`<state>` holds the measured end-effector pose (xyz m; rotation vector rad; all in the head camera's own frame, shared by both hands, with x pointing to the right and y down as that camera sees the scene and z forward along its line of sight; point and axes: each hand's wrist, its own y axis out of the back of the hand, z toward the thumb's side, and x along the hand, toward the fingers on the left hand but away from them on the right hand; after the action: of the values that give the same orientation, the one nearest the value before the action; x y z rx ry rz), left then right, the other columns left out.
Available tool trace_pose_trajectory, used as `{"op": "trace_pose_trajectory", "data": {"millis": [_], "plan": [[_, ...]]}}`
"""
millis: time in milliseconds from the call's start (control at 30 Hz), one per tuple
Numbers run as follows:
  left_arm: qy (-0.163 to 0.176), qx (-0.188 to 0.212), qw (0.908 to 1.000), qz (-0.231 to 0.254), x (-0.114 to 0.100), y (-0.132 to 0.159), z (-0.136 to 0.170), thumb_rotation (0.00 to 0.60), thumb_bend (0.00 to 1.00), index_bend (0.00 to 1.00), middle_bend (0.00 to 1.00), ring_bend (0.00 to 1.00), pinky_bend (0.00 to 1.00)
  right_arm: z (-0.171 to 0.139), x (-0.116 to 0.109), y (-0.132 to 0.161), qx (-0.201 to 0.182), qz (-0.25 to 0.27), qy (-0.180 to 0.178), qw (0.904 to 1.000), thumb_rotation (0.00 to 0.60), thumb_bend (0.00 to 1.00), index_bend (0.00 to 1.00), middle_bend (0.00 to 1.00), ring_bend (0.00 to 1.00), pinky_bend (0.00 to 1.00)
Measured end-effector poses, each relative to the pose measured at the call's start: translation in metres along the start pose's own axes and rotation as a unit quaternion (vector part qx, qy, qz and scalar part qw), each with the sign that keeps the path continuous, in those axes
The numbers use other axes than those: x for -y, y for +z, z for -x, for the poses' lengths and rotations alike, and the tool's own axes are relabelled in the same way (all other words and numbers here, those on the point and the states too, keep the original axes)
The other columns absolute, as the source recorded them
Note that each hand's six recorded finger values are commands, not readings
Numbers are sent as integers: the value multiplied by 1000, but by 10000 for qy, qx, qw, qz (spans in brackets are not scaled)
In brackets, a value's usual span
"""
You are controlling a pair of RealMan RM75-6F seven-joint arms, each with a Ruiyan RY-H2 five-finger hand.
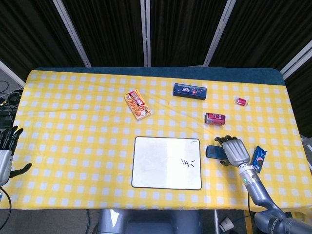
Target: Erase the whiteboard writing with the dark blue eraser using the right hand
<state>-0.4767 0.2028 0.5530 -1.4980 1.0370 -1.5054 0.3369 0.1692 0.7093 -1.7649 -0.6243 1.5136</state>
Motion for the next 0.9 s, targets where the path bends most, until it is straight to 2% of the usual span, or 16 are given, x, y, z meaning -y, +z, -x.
{"op": "trace_pose_trajectory", "data": {"millis": [133, 267, 433, 533, 733, 900], "plan": [[2, -9, 10000, 5, 0, 0, 0, 600, 0, 0, 0, 0, 0, 3, 2, 3, -16, -22, -16, 10000, 600, 5, 356, 423, 316, 406], [4, -28, 10000, 7, 0, -2, 0, 600, 0, 0, 0, 0, 0, 6, 3, 7, -55, -9, -30, 10000, 600, 72, 423, 470, 364, 441], [10, -56, 10000, 18, -1, -4, 0, 600, 0, 0, 0, 0, 0, 4, -3, 17, -232, 33, -155, 9996, 600, 127, 448, 490, 380, 447], [7, -57, 10000, 15, -1, -4, 0, 600, 0, 0, 0, 0, 0, 1, -11, 30, -456, 120, -248, 9986, 600, 166, 454, 495, 386, 447], [-11, -35, 10000, 15, 0, -3, -1, 600, 0, 0, 0, 0, 0, 2, -33, 71, -1137, 172, -365, 9927, 600, 254, 456, 495, 388, 447], [-30, -38, 10000, 13, 1, -3, -1, 600, 0, 0, 0, 0, 0, 14, -47, 104, -1581, -108, -319, 9868, 600, 320, 462, 497, 390, 447]]}}
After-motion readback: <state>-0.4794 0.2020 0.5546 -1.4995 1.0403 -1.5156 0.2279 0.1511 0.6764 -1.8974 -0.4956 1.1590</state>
